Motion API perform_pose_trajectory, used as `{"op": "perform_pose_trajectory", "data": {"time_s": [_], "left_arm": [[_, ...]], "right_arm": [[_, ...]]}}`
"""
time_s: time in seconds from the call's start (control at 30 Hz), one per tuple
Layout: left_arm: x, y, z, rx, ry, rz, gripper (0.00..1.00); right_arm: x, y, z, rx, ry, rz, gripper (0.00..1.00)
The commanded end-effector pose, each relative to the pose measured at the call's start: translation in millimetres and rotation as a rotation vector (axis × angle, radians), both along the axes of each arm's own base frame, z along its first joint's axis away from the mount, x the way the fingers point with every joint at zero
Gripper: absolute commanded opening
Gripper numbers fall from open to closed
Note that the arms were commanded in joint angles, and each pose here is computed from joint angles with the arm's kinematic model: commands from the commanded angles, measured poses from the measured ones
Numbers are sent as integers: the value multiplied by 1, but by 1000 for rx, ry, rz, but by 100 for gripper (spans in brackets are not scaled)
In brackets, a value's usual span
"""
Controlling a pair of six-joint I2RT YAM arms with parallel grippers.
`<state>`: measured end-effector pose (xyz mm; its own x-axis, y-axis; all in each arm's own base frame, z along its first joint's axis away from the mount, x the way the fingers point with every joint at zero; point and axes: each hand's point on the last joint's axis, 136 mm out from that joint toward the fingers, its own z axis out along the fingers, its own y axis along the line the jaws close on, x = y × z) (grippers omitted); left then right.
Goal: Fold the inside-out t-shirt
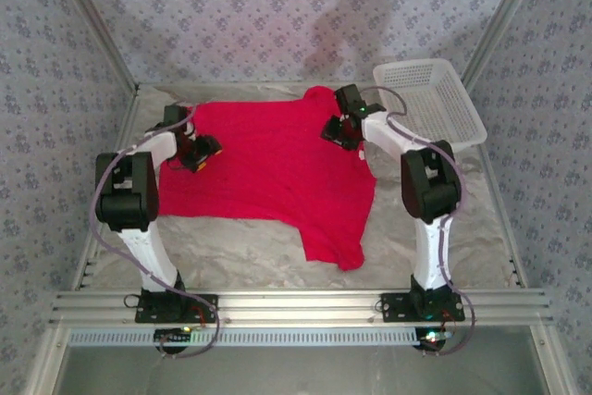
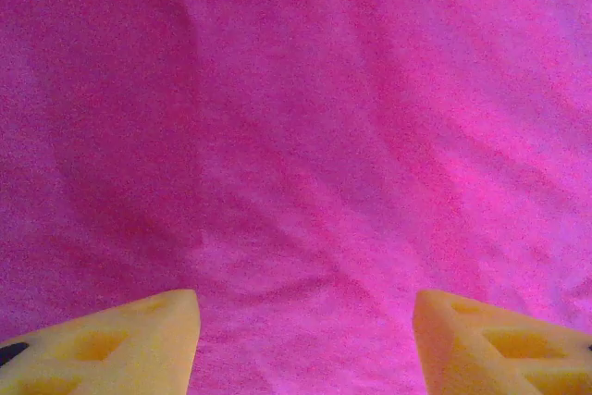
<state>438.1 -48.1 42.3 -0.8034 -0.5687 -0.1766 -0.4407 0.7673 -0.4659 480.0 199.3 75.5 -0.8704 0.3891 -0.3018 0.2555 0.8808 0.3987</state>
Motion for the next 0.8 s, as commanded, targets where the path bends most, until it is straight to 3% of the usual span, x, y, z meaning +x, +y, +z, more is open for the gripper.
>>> {"op": "perform_pose_trajectory", "data": {"time_s": [0.0,0.13,0.23,0.4,0.47,0.5,0.63,0.77], "left_arm": [[2,20,-6,-12,0,57,62],[1,53,-22,22,43,124,64],[3,69,-24,63,55,143,74],[13,66,0,62,-11,115,81],[11,63,18,90,-50,100,89],[8,62,28,114,-72,95,99],[-13,55,54,165,-131,82,100],[-45,41,50,62,-141,75,99]], "right_arm": [[10,-17,-33,0,89,-26,47],[23,-38,-50,-56,143,-54,47],[36,-46,-54,-85,144,-59,48],[62,-50,-46,-95,121,-46,48],[69,-45,-29,-84,79,-30,48],[67,-40,-18,-74,66,-17,49],[40,-18,30,-79,-11,103,51],[-27,12,51,-44,-24,226,52]]}}
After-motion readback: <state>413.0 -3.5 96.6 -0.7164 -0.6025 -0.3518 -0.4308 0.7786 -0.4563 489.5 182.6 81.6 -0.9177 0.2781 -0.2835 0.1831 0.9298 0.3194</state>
